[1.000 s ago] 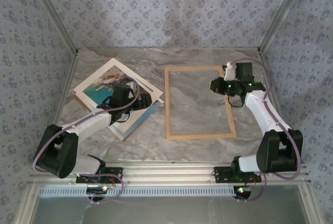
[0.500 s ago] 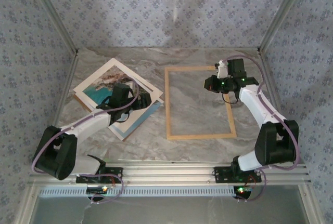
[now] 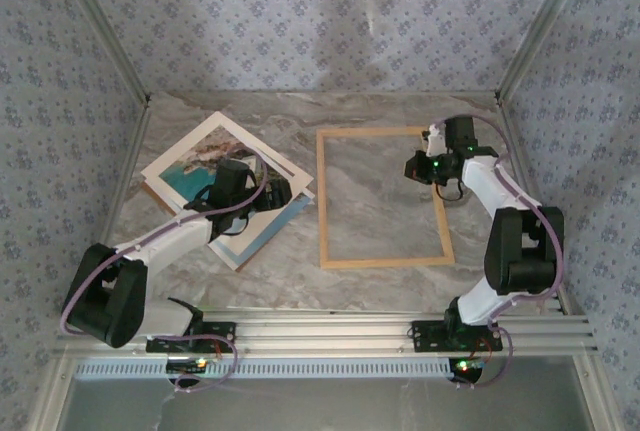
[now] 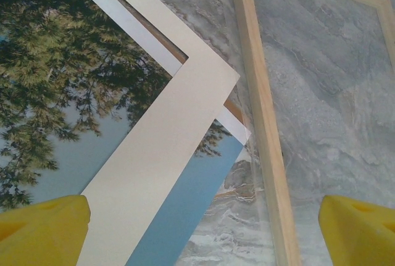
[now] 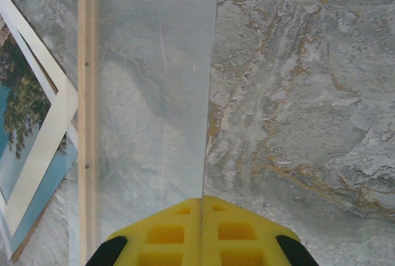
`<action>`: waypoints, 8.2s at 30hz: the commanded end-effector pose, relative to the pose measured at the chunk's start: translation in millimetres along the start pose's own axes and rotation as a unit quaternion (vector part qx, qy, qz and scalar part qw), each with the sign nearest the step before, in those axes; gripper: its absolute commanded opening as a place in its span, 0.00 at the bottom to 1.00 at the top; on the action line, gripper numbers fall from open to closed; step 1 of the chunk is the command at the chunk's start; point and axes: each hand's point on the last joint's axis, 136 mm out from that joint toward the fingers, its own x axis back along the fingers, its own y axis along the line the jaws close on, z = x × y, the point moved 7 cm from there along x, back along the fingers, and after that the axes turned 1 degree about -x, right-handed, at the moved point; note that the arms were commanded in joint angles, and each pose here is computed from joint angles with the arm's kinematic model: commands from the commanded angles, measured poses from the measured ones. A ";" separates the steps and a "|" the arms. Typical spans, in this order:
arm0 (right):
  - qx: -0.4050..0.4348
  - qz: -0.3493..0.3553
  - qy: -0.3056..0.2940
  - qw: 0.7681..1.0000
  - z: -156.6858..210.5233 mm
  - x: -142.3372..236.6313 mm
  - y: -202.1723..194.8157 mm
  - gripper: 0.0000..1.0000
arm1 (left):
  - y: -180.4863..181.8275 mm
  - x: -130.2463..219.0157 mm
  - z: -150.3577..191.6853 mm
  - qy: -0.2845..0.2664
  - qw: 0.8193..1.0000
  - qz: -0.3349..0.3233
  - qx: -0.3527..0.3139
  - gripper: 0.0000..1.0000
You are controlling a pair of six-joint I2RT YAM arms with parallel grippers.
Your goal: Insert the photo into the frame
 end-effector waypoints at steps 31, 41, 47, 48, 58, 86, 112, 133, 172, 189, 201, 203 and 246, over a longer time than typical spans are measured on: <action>0.012 0.042 0.025 0.999 11.1 -17.4 -30.8 0.00 | -13.3 0.1 -4.9 -0.004 0.999 0.030 -0.023 0.98; 0.006 0.052 0.026 0.998 12.8 -18.1 -35.1 0.00 | -12.9 -1.7 -4.7 -0.001 0.999 0.029 -0.022 0.98; 0.004 0.054 0.024 0.998 12.1 -17.6 -36.0 0.00 | -12.5 -2.3 -3.7 0.002 0.999 0.028 -0.022 0.98; 0.003 0.055 0.023 0.998 12.0 -17.0 -36.9 0.00 | -11.9 -2.4 -2.9 0.003 0.999 0.028 -0.022 0.98; -0.007 0.064 0.024 0.998 13.7 -15.6 -42.8 0.00 | -11.2 -2.5 -2.5 0.003 0.999 0.027 -0.022 0.98; -0.020 0.084 0.028 0.996 15.3 -14.8 -51.8 0.00 | -42.4 -11.1 5.1 0.027 0.990 0.116 -0.072 0.98; -0.029 0.097 0.030 0.994 17.4 -11.6 -56.7 0.00 | -52.8 -13.8 6.1 0.036 0.987 0.129 -0.087 0.98; -0.028 0.099 0.028 0.994 13.1 -17.3 -59.7 0.00 | -49.8 -14.3 9.6 0.040 0.988 0.123 -0.087 0.97; -0.029 0.104 0.023 0.994 7.3 -16.1 -62.9 0.00 | -49.1 -16.0 9.4 0.042 0.988 0.120 -0.088 0.97; -0.028 0.105 0.021 0.994 3.9 -16.2 -64.1 0.00 | -50.1 -16.0 9.3 0.044 0.987 0.122 -0.090 0.97; -0.026 0.105 0.020 0.994 -0.3 -16.8 -63.8 0.00 | -48.0 -16.8 11.6 0.048 0.988 0.119 -0.089 0.97; -0.025 0.106 0.019 0.994 -1.3 -16.8 -63.9 0.00 | -48.0 -16.9 12.1 0.048 0.988 0.120 -0.089 0.97; -0.019 0.101 0.030 0.994 0.9 -24.2 -61.8 0.00 | -47.3 -17.0 12.7 0.049 0.988 0.119 -0.090 0.97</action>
